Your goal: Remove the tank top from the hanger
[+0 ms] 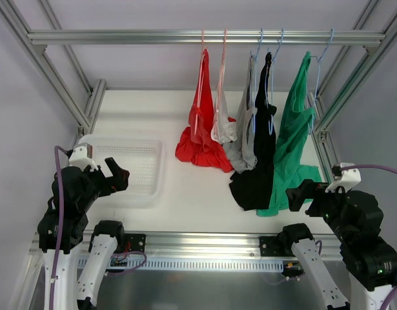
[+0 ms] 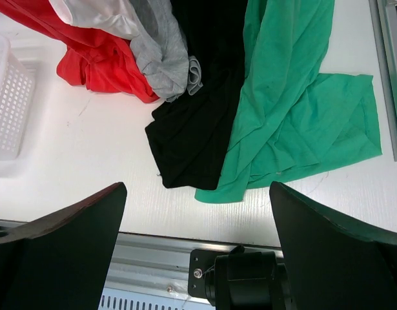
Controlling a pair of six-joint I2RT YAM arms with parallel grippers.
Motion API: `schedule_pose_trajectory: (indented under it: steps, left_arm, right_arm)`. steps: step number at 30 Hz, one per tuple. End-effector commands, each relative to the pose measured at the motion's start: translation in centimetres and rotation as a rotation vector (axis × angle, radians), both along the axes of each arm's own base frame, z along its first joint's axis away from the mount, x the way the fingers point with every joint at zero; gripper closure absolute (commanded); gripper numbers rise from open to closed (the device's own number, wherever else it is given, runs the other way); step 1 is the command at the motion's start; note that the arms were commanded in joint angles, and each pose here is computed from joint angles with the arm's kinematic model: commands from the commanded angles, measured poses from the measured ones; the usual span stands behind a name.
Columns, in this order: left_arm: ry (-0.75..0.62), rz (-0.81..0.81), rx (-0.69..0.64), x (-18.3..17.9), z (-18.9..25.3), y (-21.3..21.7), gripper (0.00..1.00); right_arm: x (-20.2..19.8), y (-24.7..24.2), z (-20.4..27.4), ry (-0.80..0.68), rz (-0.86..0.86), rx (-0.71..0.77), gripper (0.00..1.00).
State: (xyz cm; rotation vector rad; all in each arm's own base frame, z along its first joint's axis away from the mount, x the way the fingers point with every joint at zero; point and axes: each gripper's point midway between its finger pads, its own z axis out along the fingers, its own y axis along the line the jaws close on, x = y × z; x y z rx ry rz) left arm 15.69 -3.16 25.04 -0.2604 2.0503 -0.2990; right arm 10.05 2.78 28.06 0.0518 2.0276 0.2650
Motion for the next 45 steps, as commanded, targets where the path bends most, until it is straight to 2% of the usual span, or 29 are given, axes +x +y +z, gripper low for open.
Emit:
schedule_pose_trajectory:
  steps: [1, 7, 9, 13, 14, 16, 18, 19, 21, 22, 24, 25, 27, 29, 30, 31, 32, 33, 34, 35, 36, 38, 39, 41, 45]
  left_arm:
    - [-0.015, 0.042, -0.003, -0.1, 0.4, 0.6, 0.01]
    - [-0.027, 0.044, -0.008, -0.3, 0.5, 0.5, 0.01]
    - [-0.028, 0.045, -0.013, -0.3, 0.5, 0.5, 0.01]
    - [-0.03, 0.044, -0.039, -0.4, 0.5, 0.2, 0.01]
    - [-0.029, 0.033, -0.062, -0.4, 0.6, -0.2, 0.01]
    - [-0.049, -0.004, -0.086, -0.6, 1.1, -1.0, 0.01]
    - [-0.055, -0.02, -0.09, -0.6, 1.3, -1.2, 0.01]
    - [-0.054, -0.007, -0.081, -0.5, 1.3, -0.9, 0.01]
    - [-0.05, 0.049, -0.063, -0.3, 0.8, 0.0, 0.01]
    - [-0.052, 0.058, -0.068, -0.3, 0.7, 0.1, 0.01]
    - [-0.047, 0.068, -0.071, -0.1, 0.3, 0.2, 0.01]
    - [-0.052, 0.07, -0.077, 0.1, 0.4, 0.1, 0.01]
    - [-0.047, 0.067, -0.082, 0.3, 0.0, 0.0, 0.01]
    - [-0.056, 0.07, -0.086, 0.7, -0.1, 0.0, 0.01]
    - [-0.059, 0.064, -0.086, 0.8, -0.1, -0.1, 0.01]
    - [-0.068, 0.056, -0.085, 1.0, 0.1, -0.2, 0.01]
    - [-0.063, 0.05, -0.086, 1.1, -0.1, -0.3, 0.01]
    - [-0.066, 0.045, -0.088, 1.1, -0.1, -0.3, 0.01]
    - [-0.072, 0.04, -0.089, 1.1, 0.0, -0.4, 0.01]
    - [-0.07, 0.039, -0.09, 1.2, -0.1, -0.5, 0.01]
    - [-0.072, 0.04, -0.089, 1.1, -0.1, -0.4, 0.01]
    - [-0.076, 0.037, -0.091, 1.1, -0.1, -0.5, 0.01]
    - [-0.078, 0.036, -0.09, 1.1, -0.1, -0.5, 0.01]
    - [-0.082, 0.027, -0.096, 1.1, 0.0, -0.7, 0.01]
    - [-0.081, 0.007, -0.1, 1.2, -0.1, -1.0, 0.01]
  right_arm:
    - [0.5, 0.1, 0.7, -0.032, -0.007, 0.017, 0.01]
    - [0.3, 0.1, 1.0, -0.052, -0.01, 0.032, 0.01]
    - [0.2, 1.5, 1.6, -0.07, 0.048, 0.084, 0.01]
    - [-0.7, 6.3, 5.5, -0.189, 0.27, 0.297, 0.01]
    - [-1.1, 7.7, 7.9, -0.28, 0.357, 0.349, 0.01]
    - [-1.4, 8.8, 10.7, -0.358, 0.42, 0.431, 0.0]
    - [-1.4, 9.9, 11.8, -0.314, 0.468, 0.48, 0.01]
    - [0.2, 10.7, 11.8, -0.24, 0.483, 0.495, 0.01]
    - [0.5, 12.1, 13.8, -0.211, 0.556, 0.555, 0.01]
    - [2.1, 12.7, 14.8, -0.207, 0.573, 0.571, 0.0]
    - [3.0, 13.1, 16.7, -0.209, 0.595, 0.572, 0.0]
    - [5.2, 13.6, 16.3, -0.141, 0.577, 0.572, 0.0]
    - [5.8, 14.4, 18.8, -0.172, 0.595, 0.563, 0.03]
    - [9.6, 15.4, 17.9, -0.12, 0.525, 0.48, 0.04]
    - [8.3, 17.2, 20.4, -0.157, 0.598, 0.447, 0.05]
    - [10.2, 16.7, 19.3, -0.151, 0.508, 0.323, 0.05]
    - [11.6, 20.1, 17.8, -0.088, 0.551, 0.253, 0.05]
    - [11.9, 20.5, 20.5, -0.148, 0.538, 0.24, 0.05]
    - [13.8, 20.1, 20.0, -0.153, 0.449, 0.158, 0.05]
    - [15.3, 22.7, 18.6, -0.122, 0.45, 0.104, 0.09]
    - [15.9, 23.0, 20.3, -0.166, 0.423, 0.101, 0.1]
    - [18.6, 25.4, 18.9, -0.167, 0.365, 0.004, 0.14]
    - [19.3, 25.6, 20.1, -0.201, 0.336, 0.018, 0.16]
    - [21.4, 25.9, 19.6, -0.227, 0.271, -0.057, 0.21]
    - [24.8, 27.3, 18.0, -0.244, 0.186, -0.12, 0.23]
